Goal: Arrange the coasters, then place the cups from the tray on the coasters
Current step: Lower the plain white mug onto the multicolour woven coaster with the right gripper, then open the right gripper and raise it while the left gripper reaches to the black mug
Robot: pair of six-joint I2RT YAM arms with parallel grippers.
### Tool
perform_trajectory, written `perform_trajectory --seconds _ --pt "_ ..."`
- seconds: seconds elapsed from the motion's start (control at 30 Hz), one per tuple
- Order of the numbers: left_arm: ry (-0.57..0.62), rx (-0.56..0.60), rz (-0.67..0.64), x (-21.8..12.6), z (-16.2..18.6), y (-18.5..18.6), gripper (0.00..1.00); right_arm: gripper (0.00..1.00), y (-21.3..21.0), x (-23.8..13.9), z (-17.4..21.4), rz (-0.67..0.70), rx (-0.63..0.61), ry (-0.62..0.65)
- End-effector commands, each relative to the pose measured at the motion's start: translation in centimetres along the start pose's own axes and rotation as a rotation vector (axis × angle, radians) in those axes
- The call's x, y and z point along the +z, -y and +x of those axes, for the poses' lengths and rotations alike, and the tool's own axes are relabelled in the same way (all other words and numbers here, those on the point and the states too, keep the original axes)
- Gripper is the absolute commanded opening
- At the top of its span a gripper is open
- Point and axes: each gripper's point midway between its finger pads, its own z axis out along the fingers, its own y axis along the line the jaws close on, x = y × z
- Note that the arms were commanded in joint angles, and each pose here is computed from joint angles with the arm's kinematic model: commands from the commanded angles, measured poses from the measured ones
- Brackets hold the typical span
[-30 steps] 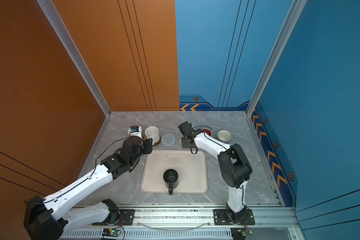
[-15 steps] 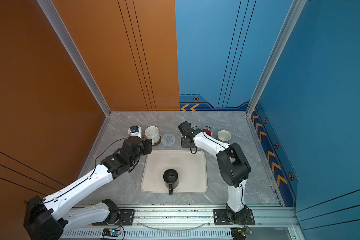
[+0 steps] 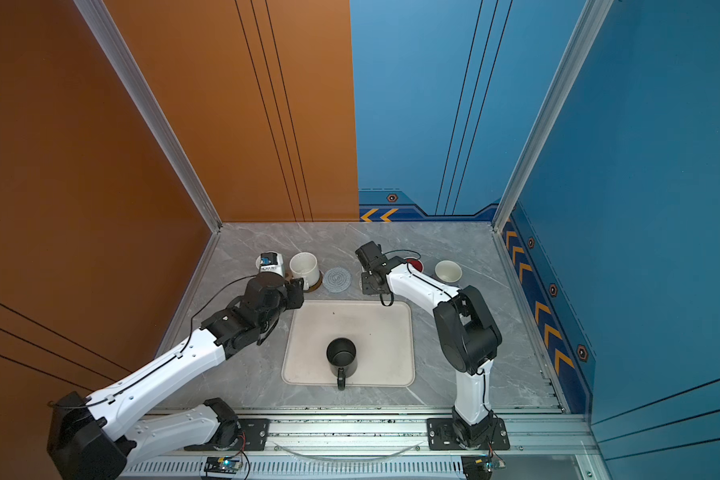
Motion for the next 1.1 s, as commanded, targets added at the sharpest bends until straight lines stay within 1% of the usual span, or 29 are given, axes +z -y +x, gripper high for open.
perform_trajectory --seconds 0.0,0.17,0.37,0.47,0.77,0.9,1.07 --pt "-0.016 0.000 -0.022 0.1 0.4 -0.7 0.52 0.28 -0.3 -0.4 -1.2 -0.010 0.001 0.031" --pt "-0.014 0.000 -0.021 0.0 0.3 -0.7 0.52 0.32 -0.3 -0.4 -1.1 -0.011 0.003 0.030" --pt "-0.016 0.001 -0.022 -0.1 0.4 -0.8 0.52 0.41 -0.3 -0.7 -0.8 -0.015 0.003 0.028" --pt "-0.016 -0.002 -0.020 -0.1 0.5 -0.8 0.52 0.43 -0.3 -0.9 -0.8 -0.016 0.004 0.032" --pt "-0.016 -0.002 -0.012 -0.2 0.4 -0.7 0.51 0.60 -0.2 -1.7 -0.8 -0.017 0.004 0.045" --pt "-0.014 -0.004 -0.010 -0.3 0.4 -0.7 0.51 0.63 -0.2 -2.5 -0.7 -0.025 0.011 0.056" --pt "-0.012 -0.005 -0.003 -0.5 0.3 -0.5 0.51 0.65 0.0 -4.4 -0.8 -0.039 0.021 0.087"
